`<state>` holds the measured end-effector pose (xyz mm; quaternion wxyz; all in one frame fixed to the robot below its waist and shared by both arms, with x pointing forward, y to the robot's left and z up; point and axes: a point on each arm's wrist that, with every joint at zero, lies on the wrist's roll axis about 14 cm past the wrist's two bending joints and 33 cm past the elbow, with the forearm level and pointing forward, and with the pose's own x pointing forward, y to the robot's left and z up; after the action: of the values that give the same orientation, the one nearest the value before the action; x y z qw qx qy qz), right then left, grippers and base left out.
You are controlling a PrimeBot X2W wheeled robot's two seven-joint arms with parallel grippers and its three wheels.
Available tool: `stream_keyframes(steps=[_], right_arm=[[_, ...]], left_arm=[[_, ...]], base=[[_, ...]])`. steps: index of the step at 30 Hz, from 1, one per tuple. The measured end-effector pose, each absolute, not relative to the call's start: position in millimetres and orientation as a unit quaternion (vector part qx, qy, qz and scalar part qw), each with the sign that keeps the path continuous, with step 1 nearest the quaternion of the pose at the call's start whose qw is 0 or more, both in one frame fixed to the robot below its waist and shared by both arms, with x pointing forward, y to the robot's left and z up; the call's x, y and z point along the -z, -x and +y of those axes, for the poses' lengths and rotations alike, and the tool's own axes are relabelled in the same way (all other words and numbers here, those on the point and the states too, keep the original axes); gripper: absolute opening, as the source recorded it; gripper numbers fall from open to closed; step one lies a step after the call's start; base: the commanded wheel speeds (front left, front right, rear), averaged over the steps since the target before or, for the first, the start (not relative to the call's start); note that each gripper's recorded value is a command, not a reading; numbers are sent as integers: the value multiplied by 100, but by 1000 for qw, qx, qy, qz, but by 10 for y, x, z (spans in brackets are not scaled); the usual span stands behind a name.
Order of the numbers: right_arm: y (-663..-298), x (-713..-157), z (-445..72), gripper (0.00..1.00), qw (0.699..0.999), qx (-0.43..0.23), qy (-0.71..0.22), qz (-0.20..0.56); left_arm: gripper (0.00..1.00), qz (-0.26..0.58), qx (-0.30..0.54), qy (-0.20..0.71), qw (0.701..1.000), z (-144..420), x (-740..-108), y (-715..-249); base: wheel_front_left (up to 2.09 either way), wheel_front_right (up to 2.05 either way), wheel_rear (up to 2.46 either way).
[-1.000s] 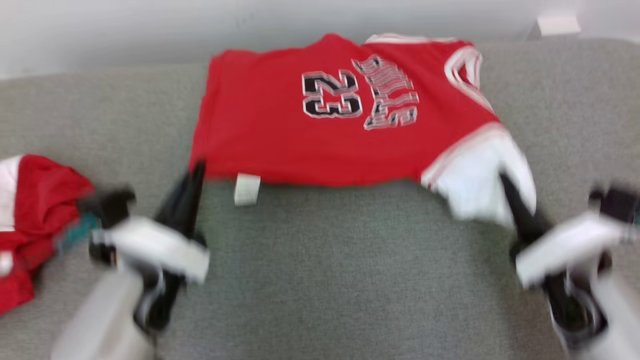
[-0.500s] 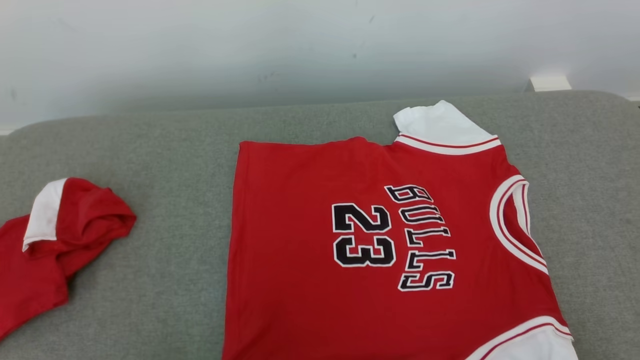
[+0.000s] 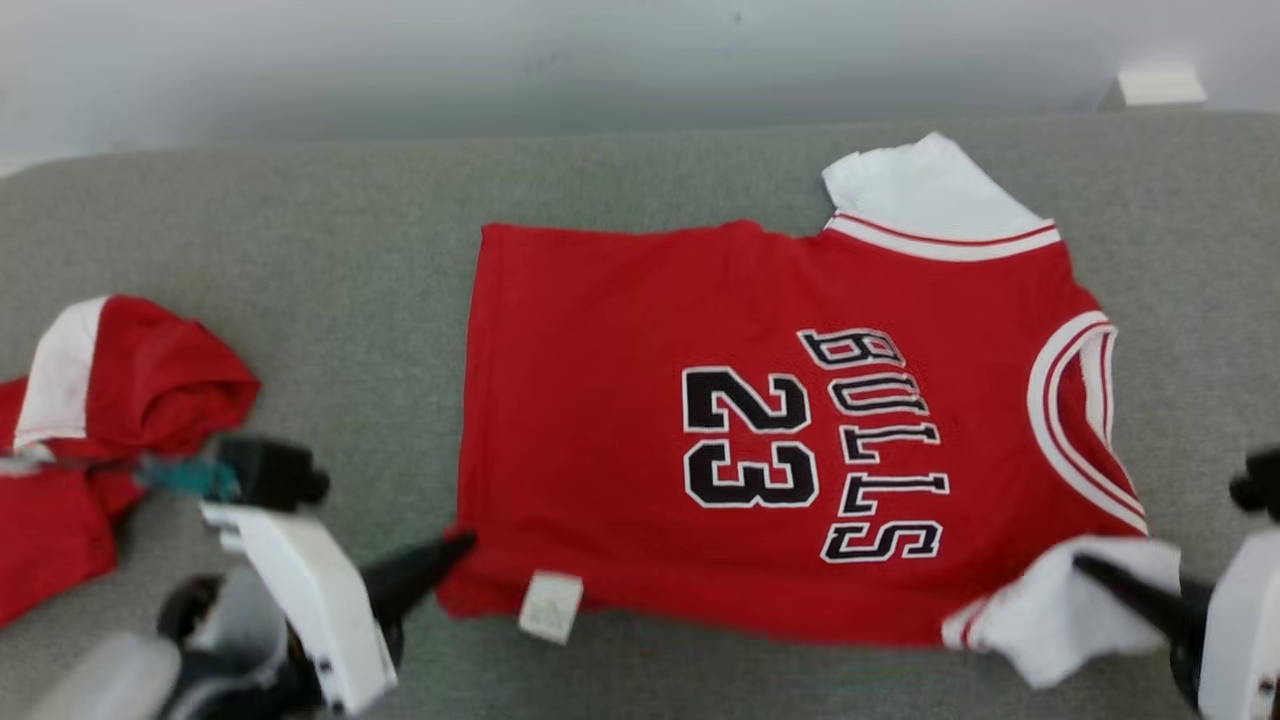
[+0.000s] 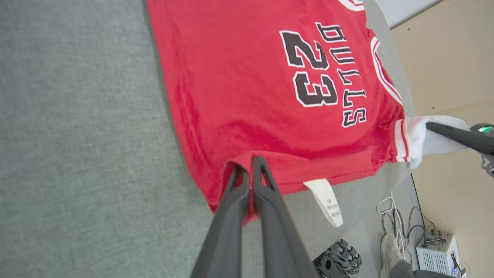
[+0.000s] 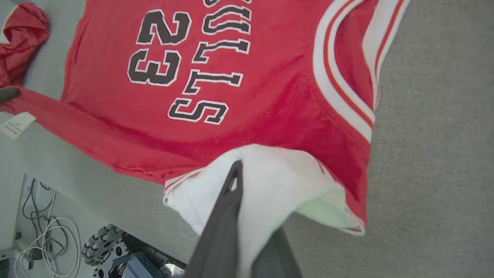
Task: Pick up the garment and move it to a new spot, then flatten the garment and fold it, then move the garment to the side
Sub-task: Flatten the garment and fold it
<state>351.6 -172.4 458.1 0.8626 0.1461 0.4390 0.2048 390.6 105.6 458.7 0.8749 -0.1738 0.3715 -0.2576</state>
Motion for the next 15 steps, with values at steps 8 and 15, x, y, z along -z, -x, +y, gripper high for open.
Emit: stream_keyframes(steps=[8, 15], right_arm=[[-4313, -4565, -1599, 0, 868, -197, -76, 450], [-4615, -4431, -1591, 100, 892, -170, -47, 416]], left_arm=[[0, 378, 218, 162, 885, 1173, -4471, -4638], [100, 355, 189, 201, 893, 1124, -4299, -4850]], base=[[0, 0, 0], [0, 0, 0]])
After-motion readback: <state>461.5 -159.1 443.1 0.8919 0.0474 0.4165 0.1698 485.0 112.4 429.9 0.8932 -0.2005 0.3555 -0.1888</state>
